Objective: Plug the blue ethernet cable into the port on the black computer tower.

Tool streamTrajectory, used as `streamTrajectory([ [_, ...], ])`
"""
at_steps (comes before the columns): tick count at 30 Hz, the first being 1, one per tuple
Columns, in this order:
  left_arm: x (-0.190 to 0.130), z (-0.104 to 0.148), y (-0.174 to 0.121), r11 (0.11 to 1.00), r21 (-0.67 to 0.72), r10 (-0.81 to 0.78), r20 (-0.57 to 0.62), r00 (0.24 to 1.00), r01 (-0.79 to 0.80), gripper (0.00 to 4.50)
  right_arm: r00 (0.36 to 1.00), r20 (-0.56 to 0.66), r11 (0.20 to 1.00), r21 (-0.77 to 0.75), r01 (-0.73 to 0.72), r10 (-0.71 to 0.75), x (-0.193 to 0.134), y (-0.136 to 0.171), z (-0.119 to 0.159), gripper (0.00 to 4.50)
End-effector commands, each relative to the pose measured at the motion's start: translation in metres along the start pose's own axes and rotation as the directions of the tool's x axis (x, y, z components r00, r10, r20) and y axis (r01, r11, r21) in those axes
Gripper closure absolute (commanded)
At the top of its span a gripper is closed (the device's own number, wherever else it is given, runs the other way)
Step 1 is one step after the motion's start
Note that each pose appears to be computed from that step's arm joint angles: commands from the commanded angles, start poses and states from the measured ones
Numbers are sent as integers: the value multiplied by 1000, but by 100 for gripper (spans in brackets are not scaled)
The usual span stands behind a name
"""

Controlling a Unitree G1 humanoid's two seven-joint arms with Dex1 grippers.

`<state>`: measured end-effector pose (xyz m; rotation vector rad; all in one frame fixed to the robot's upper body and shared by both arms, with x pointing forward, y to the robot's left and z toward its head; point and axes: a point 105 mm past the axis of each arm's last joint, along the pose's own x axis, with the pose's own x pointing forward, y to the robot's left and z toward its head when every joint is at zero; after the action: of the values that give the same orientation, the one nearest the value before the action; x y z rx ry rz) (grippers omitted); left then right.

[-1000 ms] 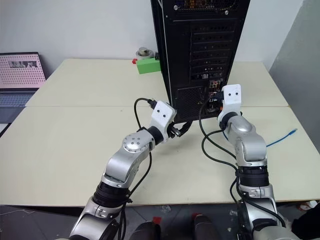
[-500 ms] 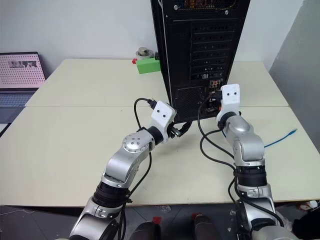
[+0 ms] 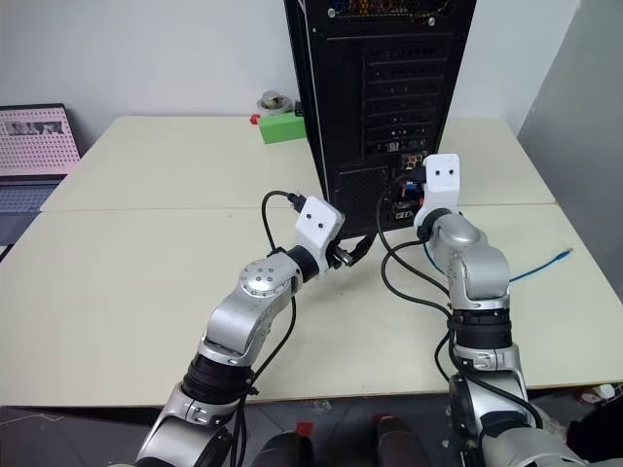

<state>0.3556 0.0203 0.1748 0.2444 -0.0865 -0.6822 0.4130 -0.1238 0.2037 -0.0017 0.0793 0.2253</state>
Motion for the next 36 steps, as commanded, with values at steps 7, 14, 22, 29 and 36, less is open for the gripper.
streamTrajectory([
  [7, -1, 12, -1, 1000, 13, 10, 45, 999, -11, 66, 991, 113, 997, -20, -75, 77, 4, 19, 36, 450],
  [14, -1, 11, 0, 1000, 15, 13, 44, 999, -14, 66, 990, 113, 997, -11, -81, 82, 6, 19, 34, 450],
  [22, -3, 10, 3, 1000, 21, 19, 38, 999, -19, 62, 990, 104, 996, -32, -89, 91, 0, 12, 27, 383],
  [29, -7, 8, 14, 998, 36, 46, 27, 999, -46, 62, 991, 85, 993, -74, -96, 102, -11, 3, 19, 234],
  [36, -25, 3, 39, 997, 26, 76, -14, 997, -76, 62, 986, 92, 978, -171, -122, 139, -41, -16, 18, 89],
])
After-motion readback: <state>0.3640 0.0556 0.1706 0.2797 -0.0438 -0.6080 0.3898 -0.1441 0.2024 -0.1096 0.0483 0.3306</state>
